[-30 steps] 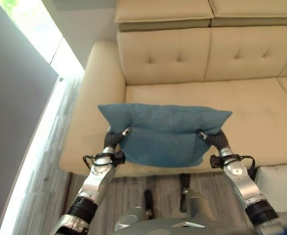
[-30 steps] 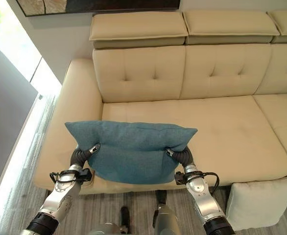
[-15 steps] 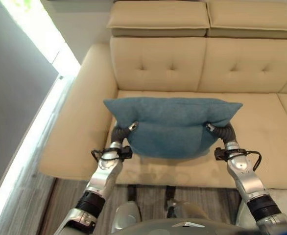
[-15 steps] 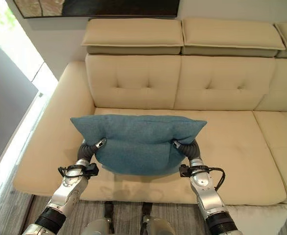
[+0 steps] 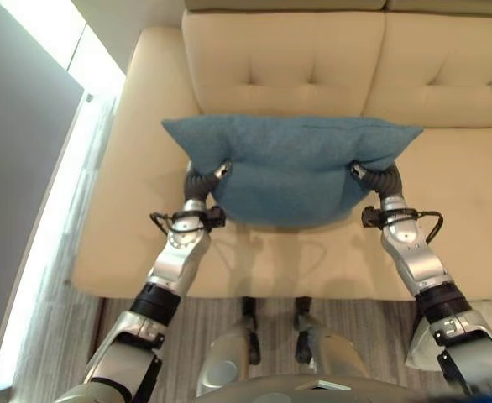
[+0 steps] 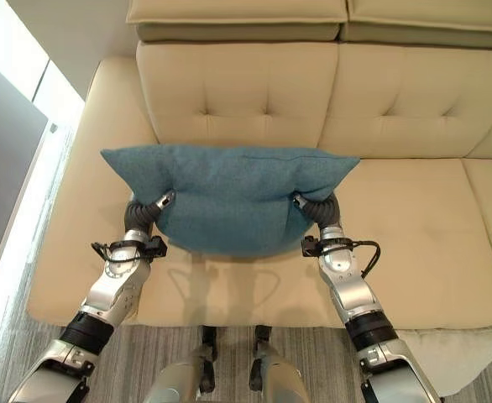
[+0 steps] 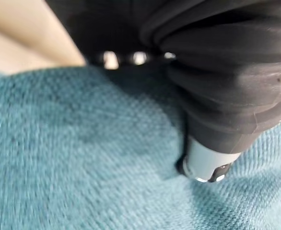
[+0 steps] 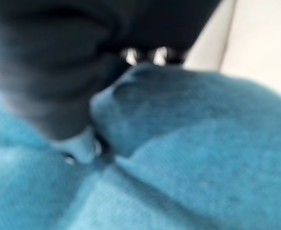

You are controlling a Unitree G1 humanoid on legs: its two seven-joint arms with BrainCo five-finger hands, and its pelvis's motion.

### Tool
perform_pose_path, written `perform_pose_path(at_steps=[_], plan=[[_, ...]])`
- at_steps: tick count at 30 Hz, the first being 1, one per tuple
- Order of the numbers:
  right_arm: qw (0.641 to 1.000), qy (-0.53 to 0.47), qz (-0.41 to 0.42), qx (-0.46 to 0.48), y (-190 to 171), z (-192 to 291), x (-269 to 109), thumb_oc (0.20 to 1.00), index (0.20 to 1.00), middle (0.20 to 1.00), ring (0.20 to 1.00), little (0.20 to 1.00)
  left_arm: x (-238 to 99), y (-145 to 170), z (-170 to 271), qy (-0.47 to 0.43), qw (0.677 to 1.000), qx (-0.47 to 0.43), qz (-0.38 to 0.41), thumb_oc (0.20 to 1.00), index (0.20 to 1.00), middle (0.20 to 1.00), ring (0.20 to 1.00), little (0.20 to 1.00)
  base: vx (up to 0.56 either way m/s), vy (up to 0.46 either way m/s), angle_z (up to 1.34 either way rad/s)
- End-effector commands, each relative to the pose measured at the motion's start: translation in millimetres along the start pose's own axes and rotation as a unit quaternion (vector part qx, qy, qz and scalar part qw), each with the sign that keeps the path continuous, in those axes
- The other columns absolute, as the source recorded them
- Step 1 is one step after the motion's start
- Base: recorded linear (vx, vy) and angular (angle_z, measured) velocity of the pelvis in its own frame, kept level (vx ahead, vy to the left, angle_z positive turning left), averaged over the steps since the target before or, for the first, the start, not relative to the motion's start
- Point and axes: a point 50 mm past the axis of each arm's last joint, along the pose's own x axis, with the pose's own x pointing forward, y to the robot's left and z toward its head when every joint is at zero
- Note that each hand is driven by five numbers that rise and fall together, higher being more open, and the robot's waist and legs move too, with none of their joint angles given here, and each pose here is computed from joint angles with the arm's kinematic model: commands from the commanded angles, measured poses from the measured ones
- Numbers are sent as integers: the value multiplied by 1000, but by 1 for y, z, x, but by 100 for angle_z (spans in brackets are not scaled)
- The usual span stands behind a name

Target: Pick up all the scattered cushions and arrange them neatly on the sofa.

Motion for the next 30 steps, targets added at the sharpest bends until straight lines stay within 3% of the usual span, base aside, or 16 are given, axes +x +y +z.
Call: perform_pose_path(at_steps=[1,9,16,30], plan=[[991,-124,14,45,16,60,21,200,200,200,200,200,22,-36,56,-129,989,-44,-55,200,200,200,200,200,-14,32,2],[981,-189,16,27,26,115,53,200,200,200,200,200,58,-44,102,-181,982,-24,-39,200,200,200,200,200,4,24,-6],[974,-225,14,25,30,144,64,200,200,200,200,200,69,-46,128,-213,976,-7,-34,200,200,200,200,200,25,4,-3],[980,-182,10,-78,31,138,87,200,200,200,200,200,71,-49,100,-160,987,-22,-23,200,200,200,200,200,23,-6,1]])
